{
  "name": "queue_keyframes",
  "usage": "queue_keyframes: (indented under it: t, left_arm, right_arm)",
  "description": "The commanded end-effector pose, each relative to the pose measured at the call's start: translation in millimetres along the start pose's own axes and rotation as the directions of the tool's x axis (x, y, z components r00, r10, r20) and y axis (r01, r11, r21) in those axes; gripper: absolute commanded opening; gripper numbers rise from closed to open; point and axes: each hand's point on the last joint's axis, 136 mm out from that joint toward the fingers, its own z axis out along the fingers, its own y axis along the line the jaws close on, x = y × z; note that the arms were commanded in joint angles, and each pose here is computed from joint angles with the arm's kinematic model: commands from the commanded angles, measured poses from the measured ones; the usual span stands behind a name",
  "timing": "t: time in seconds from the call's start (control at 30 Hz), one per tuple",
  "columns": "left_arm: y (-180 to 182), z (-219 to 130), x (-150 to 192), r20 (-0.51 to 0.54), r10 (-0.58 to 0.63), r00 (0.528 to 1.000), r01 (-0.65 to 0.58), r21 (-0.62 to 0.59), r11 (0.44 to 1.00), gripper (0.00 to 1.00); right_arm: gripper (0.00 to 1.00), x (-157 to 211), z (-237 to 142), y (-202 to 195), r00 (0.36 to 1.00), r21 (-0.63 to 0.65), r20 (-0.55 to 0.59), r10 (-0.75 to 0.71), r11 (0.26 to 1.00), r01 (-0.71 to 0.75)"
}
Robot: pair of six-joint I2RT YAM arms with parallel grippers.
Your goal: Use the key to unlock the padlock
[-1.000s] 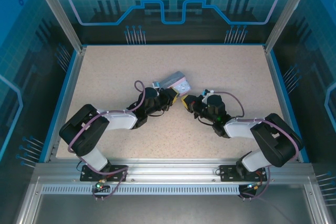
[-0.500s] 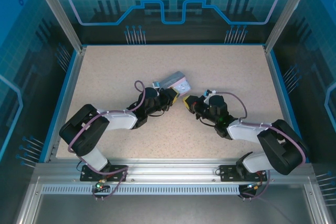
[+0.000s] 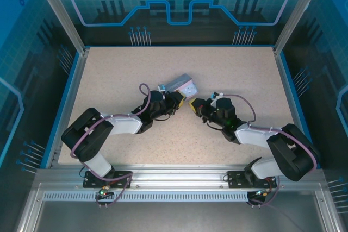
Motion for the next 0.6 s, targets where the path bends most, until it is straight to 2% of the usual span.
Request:
queue_keyframes:
  t: [0.0,0.57]
  left_arm:
    - [-23.7,2.8,0.1,0.001,-0.001,1.000,0.001,0.075,0.997,0.00]
    - [-23.6,5.3,2.6,-0.008,-0.004,1.000,0.004,0.076,0.997,0.00]
  right_arm:
    - [0.00,0.4,5.4,8.7,1.000,-0.014,0.006,-0.020,1.000,0.020]
    - [0.00,0.2,14.4,9.2,1.000,-0.023,-0.004,-0.018,1.000,0.018]
